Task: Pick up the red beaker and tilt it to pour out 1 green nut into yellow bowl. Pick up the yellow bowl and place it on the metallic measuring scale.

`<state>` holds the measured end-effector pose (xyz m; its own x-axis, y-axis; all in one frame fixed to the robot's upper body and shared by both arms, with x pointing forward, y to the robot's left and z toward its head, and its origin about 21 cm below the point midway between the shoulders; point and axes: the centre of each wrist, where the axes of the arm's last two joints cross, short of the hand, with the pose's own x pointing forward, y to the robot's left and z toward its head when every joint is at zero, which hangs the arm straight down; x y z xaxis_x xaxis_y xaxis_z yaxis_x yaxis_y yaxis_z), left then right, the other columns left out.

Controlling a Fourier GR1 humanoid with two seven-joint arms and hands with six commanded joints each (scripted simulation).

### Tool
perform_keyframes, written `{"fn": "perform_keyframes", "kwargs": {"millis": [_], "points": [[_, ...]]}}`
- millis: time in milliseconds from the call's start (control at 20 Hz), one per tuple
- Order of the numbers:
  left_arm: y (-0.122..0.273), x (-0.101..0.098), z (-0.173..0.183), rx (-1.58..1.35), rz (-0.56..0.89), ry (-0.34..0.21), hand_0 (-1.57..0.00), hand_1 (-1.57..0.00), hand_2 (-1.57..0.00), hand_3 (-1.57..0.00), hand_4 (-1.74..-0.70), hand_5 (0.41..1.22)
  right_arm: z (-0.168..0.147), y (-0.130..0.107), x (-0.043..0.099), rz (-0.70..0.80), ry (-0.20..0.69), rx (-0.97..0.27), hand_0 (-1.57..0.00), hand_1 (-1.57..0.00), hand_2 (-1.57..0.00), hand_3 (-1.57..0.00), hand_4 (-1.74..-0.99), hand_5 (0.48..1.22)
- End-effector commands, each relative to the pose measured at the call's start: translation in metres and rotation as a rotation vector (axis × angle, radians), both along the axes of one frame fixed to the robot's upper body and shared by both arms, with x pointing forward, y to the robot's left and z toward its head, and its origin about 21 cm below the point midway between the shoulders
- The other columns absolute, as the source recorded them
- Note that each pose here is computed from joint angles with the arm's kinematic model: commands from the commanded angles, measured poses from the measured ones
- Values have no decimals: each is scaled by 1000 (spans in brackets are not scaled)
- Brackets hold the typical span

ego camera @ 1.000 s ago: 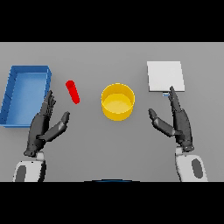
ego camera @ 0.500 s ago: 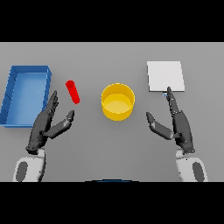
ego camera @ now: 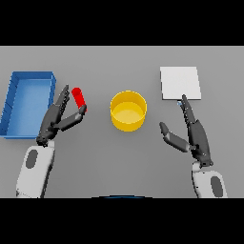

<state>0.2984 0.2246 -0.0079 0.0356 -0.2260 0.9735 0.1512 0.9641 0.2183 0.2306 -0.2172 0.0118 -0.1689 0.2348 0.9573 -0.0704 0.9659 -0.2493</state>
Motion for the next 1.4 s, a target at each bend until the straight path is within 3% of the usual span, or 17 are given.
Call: {"fn": "perform_keyframes", "kwargs": {"millis": [0,500,850,950,1050,1100,1200,1300,1350], "points": [[-6,7,0,2,-13,-1,1,1,1,1,-1189,641,3,0,-2,-2,-9,-6,1,1,1,1,-1222,626],[-21,46,-8,58,6,10,1,1,1,1,-1207,673,3,-3,-4,-13,19,4,1,1,1,1,-1240,639],[-30,61,-22,-63,35,-30,-4,-7,-54,-37,-1328,738,4,-3,-4,-24,18,6,1,1,1,1,-1244,644],[-31,64,-23,-83,43,-40,-207,-230,-287,-254,-1401,787,5,-4,-3,-25,14,6,1,1,1,1,-1240,645],[-38,64,-25,-61,82,-47,-551,-588,-662,-728,-1471,943,3,-5,-5,-20,14,5,1,1,1,1,-1237,648],[-39,65,-24,-21,92,-44,-755,-783,-844,-884,-1519,999,3,-5,-6,-22,19,12,1,1,1,1,-1239,648],[-47,66,-24,23,73,-75,-1049,-1067,-1106,-1058,-1589,1079,4,-2,-6,-26,19,10,1,1,1,1,-1239,648],[-51,65,-24,10,61,-77,-1237,-1248,-1273,-1154,-1636,1130,4,-3,-7,-21,5,13,1,1,1,1,-1242,650],[-49,65,-24,13,63,-72,-1304,-1313,-1333,-1237,-1597,1148,5,-5,-7,-21,10,27,1,1,1,1,-1250,647]]}}
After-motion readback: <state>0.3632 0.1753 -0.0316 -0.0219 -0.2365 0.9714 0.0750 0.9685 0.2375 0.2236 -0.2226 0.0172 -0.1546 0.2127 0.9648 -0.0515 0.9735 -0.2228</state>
